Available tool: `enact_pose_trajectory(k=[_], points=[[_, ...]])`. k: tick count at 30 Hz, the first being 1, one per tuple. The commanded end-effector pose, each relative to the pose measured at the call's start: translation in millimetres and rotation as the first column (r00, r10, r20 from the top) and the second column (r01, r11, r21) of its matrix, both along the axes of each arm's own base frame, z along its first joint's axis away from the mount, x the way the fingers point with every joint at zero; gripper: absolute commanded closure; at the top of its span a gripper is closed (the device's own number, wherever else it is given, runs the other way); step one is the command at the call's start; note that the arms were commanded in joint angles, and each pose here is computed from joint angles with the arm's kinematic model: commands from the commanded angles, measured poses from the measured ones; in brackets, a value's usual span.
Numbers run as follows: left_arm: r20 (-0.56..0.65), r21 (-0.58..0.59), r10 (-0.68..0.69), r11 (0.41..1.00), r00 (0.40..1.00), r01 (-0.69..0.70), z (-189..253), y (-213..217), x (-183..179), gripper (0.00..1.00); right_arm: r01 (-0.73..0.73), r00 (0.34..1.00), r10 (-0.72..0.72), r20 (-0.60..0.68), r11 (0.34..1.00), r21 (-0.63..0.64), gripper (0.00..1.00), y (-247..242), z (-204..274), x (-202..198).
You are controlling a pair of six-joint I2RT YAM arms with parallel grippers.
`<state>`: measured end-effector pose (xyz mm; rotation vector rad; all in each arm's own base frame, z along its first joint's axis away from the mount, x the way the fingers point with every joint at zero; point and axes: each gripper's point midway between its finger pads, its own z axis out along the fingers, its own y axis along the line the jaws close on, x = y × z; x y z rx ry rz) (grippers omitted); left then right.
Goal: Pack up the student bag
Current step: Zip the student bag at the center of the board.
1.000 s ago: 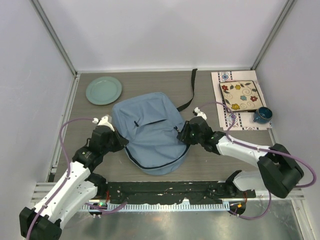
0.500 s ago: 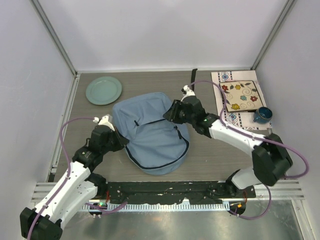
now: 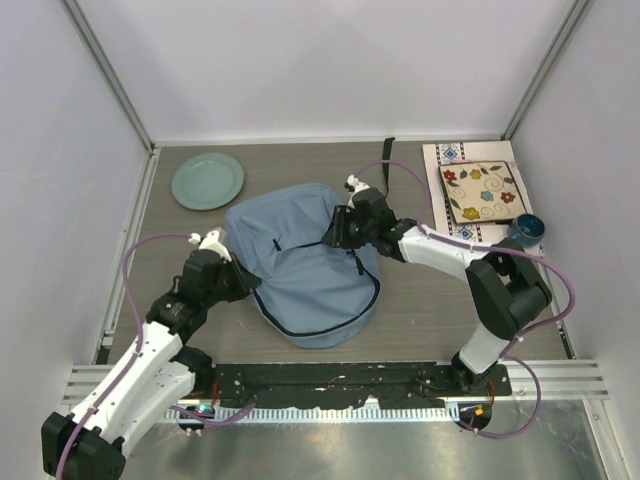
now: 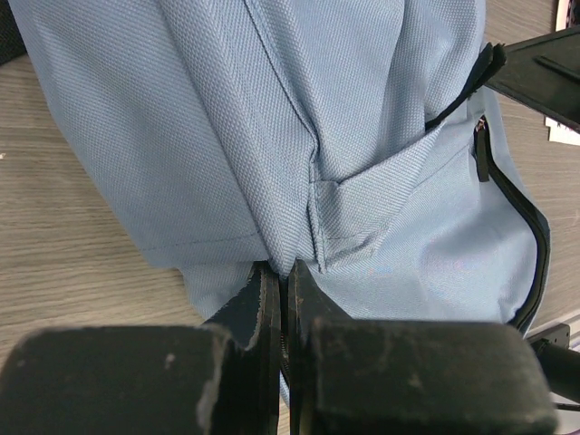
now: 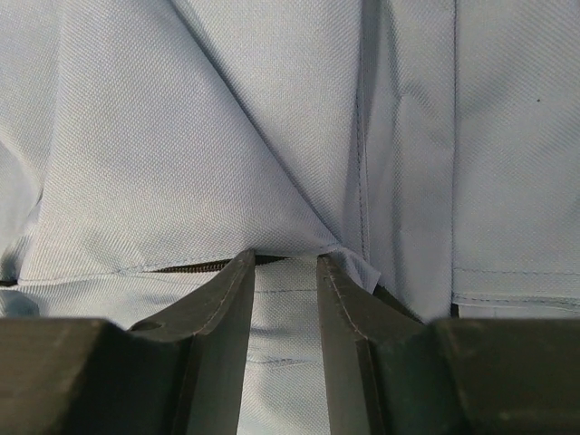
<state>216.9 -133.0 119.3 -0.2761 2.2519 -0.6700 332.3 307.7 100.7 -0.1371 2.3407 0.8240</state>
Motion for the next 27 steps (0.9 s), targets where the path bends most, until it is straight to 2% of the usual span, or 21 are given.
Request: enact_pose_trajectory(k=[1, 4, 8, 14, 18, 23, 27], points=[[0.098, -0.044, -0.029, 0.998, 0.995, 0.034, 21, -11, 15, 1.0, -0.09, 0.996, 0.09, 0.007, 0.995, -0.052, 0.62, -1, 4, -9], [0.098, -0.037, -0.028, 0.999, 0.995, 0.032, 23, -10, 15, 1.0, -0.058, 0.994, 0.056, 0.088, 0.998, 0.015, 0.6, -5, 45, -12], [0.112, -0.047, -0.023, 0.998, 0.993, 0.028, 26, -10, 16, 1.0, -0.118, 0.985, 0.102, 0.14, 0.987, 0.112, 0.56, 12, 92, -20], [0.127, -0.072, 0.008, 0.997, 0.992, 0.002, 32, -7, 15, 0.99, -0.237, 0.959, 0.21, 0.189, 0.962, 0.137, 0.53, 56, 115, -44], [0.125, -0.097, 0.029, 0.995, 0.992, -0.017, 32, -6, 13, 0.87, -0.28, 0.946, 0.252, 0.202, 0.952, 0.122, 0.52, 78, 115, -52], [0.145, -0.134, 0.064, 0.99, 0.987, -0.045, 38, -4, 12, 0.49, -0.314, 0.93, 0.286, 0.231, 0.945, 0.095, 0.5, 96, 119, -54], [0.166, -0.142, 0.106, 0.986, 0.98, -0.083, 44, 1, 16, 0.35, -0.314, 0.929, 0.288, 0.232, 0.946, 0.084, 0.5, 100, 116, -54]])
